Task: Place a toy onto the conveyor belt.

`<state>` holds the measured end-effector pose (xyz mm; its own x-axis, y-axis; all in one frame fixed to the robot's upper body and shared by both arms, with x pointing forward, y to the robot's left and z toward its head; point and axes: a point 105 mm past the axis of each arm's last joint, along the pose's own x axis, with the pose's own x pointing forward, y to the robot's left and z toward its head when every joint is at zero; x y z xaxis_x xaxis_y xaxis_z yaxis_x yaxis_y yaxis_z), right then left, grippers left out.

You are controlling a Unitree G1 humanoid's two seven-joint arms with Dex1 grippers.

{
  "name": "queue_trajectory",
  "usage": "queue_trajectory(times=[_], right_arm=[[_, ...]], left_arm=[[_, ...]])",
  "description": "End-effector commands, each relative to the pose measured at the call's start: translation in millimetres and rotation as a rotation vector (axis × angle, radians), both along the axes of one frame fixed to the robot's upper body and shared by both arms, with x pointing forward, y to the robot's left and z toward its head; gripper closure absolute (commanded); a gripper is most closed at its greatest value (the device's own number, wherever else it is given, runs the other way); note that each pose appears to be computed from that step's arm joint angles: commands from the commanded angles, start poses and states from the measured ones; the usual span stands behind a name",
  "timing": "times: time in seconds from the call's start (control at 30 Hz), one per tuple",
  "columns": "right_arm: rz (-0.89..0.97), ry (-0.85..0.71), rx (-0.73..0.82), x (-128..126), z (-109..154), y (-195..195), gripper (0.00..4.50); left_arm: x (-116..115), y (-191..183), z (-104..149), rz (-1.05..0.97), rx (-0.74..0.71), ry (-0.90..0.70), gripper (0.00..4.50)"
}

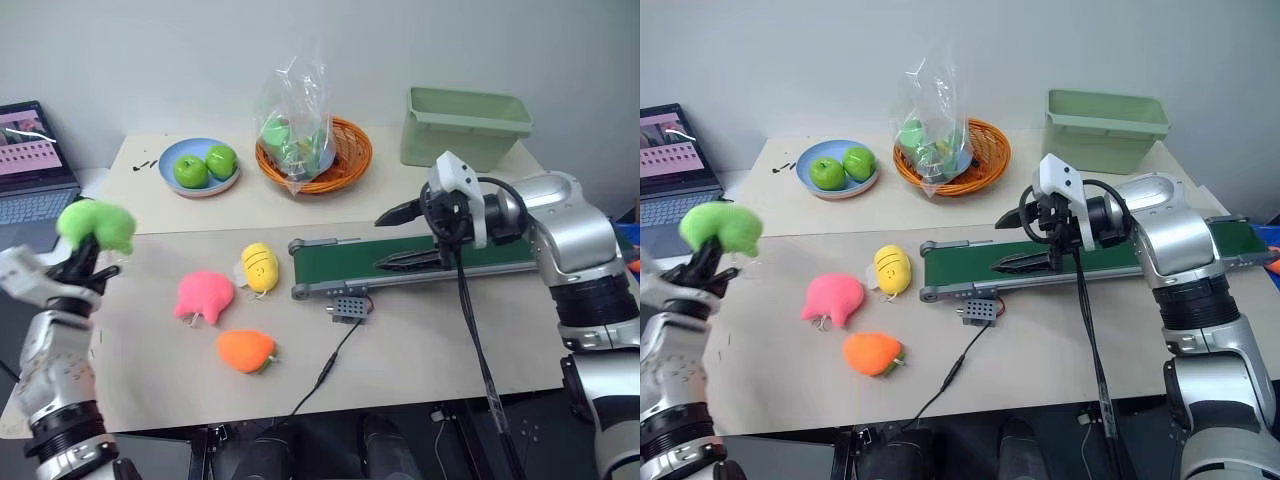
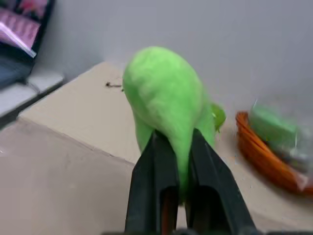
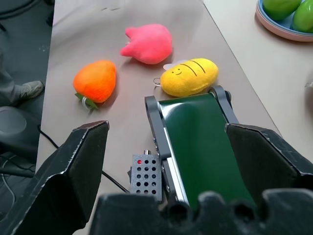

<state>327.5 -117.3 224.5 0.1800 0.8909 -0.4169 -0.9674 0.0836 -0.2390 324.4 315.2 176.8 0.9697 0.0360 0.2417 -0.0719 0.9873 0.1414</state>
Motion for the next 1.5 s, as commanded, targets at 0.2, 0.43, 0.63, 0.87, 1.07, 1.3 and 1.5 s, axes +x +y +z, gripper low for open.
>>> queue_trajectory(times=[0.2,0.43,0.63,0.87,1.07,1.3,1.5], right_arm=[[-0.01,-0.047,0.015,-6.5,11.2,-5.3,0.0],[-0.029,-0.046,0.025,-8.4,10.1,-5.5,0.0],[-0.06,-0.052,0.034,-10.6,9.8,-9.4,0.0],[-0.096,-0.052,0.048,-17.7,8.0,-11.8,0.0],[-0.136,-0.048,0.055,-25.5,5.4,-16.5,0.0],[-0.172,-0.049,0.059,-30.9,4.6,-20.2,0.0],[-0.188,-0.052,0.056,-31.0,5.0,-22.8,0.0]], left_arm=[[-15.0,-113.5,8.6,-0.268,1.212,-0.223,4.43],[-18.6,-132.9,-19.5,-0.412,1.455,-0.318,4.43],[1.3,-151.5,-13.7,-0.449,1.548,-0.418,4.43],[17.6,-191.6,-7.8,-0.591,1.58,-0.544,4.43],[28.2,-219.6,-18.1,-0.733,1.617,-0.587,4.43],[30.1,-231.6,-37.8,-0.869,1.64,-0.55,4.43],[30.2,-228.3,-50.7,-0.961,1.629,-0.452,4.43]])
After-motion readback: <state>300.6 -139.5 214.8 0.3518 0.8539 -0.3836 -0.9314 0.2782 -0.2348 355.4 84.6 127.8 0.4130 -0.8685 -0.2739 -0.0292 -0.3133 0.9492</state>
